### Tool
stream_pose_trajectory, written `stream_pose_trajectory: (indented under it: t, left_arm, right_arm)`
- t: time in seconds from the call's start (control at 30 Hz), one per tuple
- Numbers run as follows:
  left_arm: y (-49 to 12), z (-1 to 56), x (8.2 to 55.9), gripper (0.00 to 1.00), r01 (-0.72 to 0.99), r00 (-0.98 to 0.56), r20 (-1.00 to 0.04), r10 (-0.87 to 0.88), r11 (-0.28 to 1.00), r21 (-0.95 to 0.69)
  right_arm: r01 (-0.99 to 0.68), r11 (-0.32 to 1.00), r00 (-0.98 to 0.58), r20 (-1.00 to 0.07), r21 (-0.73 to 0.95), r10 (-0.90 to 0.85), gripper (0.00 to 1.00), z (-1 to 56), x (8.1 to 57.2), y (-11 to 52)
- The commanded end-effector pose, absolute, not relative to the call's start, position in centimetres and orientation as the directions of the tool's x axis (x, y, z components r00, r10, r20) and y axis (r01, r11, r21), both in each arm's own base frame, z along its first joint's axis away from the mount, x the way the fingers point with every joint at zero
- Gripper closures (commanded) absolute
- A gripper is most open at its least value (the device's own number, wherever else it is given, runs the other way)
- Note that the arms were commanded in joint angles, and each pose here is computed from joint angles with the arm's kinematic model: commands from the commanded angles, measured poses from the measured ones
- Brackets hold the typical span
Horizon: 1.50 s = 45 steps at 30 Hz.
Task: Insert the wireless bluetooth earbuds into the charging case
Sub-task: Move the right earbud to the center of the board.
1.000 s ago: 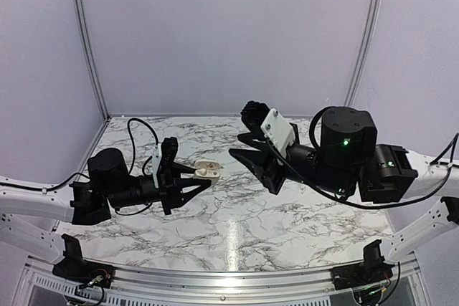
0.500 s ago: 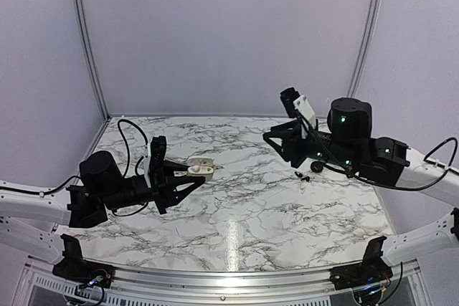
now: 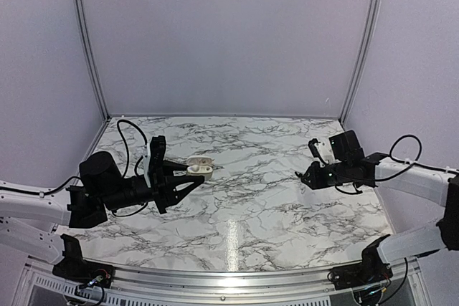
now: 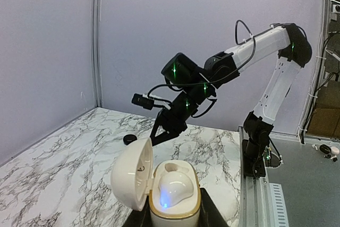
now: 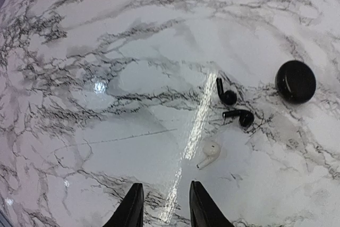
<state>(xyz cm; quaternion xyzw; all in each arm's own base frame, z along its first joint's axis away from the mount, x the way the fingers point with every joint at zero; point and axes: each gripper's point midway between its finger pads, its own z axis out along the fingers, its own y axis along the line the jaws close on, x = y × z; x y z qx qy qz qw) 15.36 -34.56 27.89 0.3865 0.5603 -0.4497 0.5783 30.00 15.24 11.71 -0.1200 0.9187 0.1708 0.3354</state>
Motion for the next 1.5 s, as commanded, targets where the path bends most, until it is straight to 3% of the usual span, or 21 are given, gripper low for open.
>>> stream_pose_trajectory:
  t: [0.0, 0.27, 1.23, 1.47]
  left_arm:
    - [-33.9, 29.0, 15.4, 1.0, 0.951, -0.014, -0.99, -0.138, 0.305, -0.056]
    - [-34.0, 28.9, 15.4, 1.0, 0.951, -0.019, -0.99, -0.137, 0.304, -0.06]
    - [-34.0, 28.5, 15.6, 1.0, 0.95, -0.021, -0.992, -0.126, 0.308, -0.06]
    - [-33.8, 28.5, 15.6, 1.0, 0.949, -0.021, -0.991, -0.13, 0.309, -0.06]
  right_arm:
    - [-0.323, 0.921, -0.783, -0.609, 0.219, -0.13, 0.69, 9.9, 30.4, 15.2]
    - [-0.285, 0.953, -0.808, -0.56, 0.101, -0.183, 0.7, 7.7, 32.1, 13.8]
    - [-0.268, 0.963, -0.838, -0.494, 0.0, -0.233, 0.65, 3.8, 34.4, 13.1]
    - [-0.291, 0.956, -0.843, -0.479, 0.024, -0.245, 0.72, 3.0, 34.1, 13.6]
